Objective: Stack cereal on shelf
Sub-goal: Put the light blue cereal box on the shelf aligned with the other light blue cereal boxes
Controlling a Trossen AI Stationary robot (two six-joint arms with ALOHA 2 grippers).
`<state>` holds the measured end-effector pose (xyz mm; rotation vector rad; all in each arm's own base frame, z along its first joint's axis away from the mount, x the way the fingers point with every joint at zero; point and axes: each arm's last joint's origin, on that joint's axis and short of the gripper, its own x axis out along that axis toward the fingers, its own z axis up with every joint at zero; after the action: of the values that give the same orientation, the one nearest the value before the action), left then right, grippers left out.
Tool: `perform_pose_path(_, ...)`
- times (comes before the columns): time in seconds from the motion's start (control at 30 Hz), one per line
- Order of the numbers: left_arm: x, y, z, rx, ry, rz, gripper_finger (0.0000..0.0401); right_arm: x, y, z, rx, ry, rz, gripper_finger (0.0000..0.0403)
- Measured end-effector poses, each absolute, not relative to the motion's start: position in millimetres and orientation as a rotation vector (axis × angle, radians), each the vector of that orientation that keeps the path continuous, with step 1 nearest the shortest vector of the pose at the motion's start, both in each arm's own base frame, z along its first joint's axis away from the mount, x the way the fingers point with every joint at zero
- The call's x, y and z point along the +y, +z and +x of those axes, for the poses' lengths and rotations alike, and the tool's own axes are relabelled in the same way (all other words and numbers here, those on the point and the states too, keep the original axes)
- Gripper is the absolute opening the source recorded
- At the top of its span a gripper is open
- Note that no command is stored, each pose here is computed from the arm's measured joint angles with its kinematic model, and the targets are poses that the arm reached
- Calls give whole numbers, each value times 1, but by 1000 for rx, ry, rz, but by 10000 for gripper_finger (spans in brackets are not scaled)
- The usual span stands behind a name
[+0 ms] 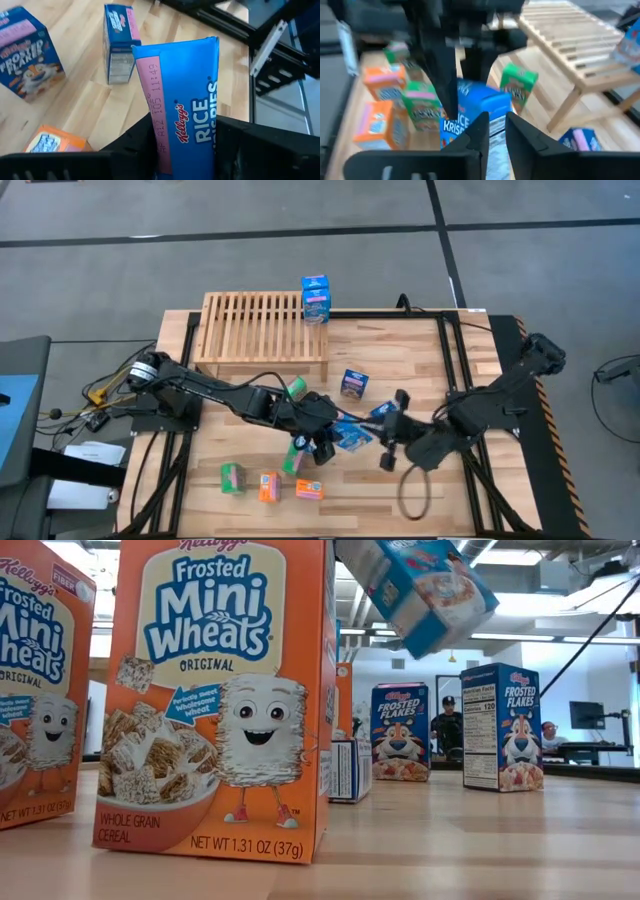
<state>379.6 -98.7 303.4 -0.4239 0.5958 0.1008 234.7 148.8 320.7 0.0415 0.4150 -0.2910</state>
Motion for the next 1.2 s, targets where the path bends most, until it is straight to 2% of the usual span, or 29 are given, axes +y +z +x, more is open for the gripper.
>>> perform_pose_path(0.1,-94,321,374,653,59,-415,122,141,344,214,358,-244,49,105)
perform_pose_path(0.23,-79,360,362,765,57,-291,122,127,367,190,300,-210,55,113)
perform_pose_path(0.43,-40,426,350,686,123,-72,122,112,378,173,281,-206,44,113)
perform_pose_path(0.6,10,463,331,661,183,-53,122,111,375,172,312,-206,-4,112)
perform_pose_path(1.0,120,456,306,792,198,53,122,98,368,185,352,-305,2,112)
perform_pose_path(1.2,153,429,313,931,158,108,122,84,368,191,346,-385,42,112)
